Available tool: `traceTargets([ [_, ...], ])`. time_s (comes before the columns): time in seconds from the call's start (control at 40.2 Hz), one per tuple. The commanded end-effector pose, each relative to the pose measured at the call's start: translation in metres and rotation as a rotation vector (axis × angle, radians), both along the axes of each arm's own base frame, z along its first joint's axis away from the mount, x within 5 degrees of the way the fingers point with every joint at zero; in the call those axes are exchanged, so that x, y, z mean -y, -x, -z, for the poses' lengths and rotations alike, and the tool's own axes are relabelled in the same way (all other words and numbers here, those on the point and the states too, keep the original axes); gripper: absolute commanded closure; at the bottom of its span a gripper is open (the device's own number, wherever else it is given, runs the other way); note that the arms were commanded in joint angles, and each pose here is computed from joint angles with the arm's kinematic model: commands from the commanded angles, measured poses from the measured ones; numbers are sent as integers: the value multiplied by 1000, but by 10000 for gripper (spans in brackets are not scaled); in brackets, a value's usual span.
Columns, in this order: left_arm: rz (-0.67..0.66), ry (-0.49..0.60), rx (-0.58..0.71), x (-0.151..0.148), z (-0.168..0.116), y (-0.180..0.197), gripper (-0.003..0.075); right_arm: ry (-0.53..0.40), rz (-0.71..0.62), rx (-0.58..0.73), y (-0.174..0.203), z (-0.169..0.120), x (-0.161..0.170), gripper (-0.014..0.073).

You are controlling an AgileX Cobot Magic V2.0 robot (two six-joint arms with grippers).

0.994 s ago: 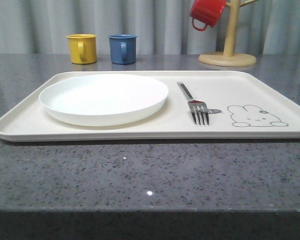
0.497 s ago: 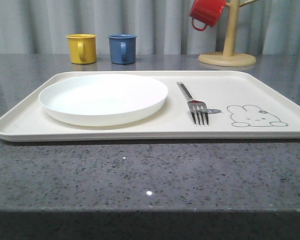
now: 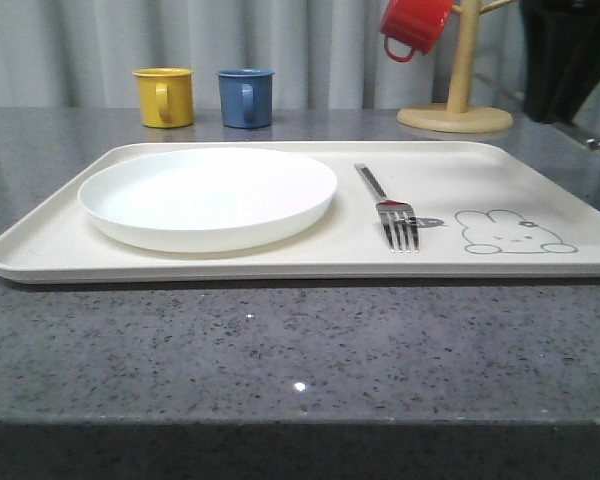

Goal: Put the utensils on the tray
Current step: 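Lower the chopsticks onto the tray beside the fork and release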

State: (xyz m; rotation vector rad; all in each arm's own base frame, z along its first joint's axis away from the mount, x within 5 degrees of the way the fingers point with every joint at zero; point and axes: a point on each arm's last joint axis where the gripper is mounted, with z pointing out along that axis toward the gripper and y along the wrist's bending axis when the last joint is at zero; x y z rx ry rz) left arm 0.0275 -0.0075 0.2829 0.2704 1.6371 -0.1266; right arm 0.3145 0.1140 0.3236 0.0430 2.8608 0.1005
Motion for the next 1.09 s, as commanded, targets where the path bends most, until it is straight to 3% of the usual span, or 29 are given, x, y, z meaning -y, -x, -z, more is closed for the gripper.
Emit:
traceTargets([
  [0.0, -1, 40, 89, 0, -15, 0, 738, -18, -5, 29, 1, -15, -15, 628],
  [0.597, -1, 40, 89, 0, -15, 0, 738, -1, 50, -131, -23, 34, -31, 613],
  [0.845, -1, 40, 89, 0, -15, 0, 738, 5, 51, -154, -24, 39, -32, 435],
  [1.069, -1, 40, 89, 0, -15, 0, 738, 25, 47, -89, -19, 20, -25, 221],
])
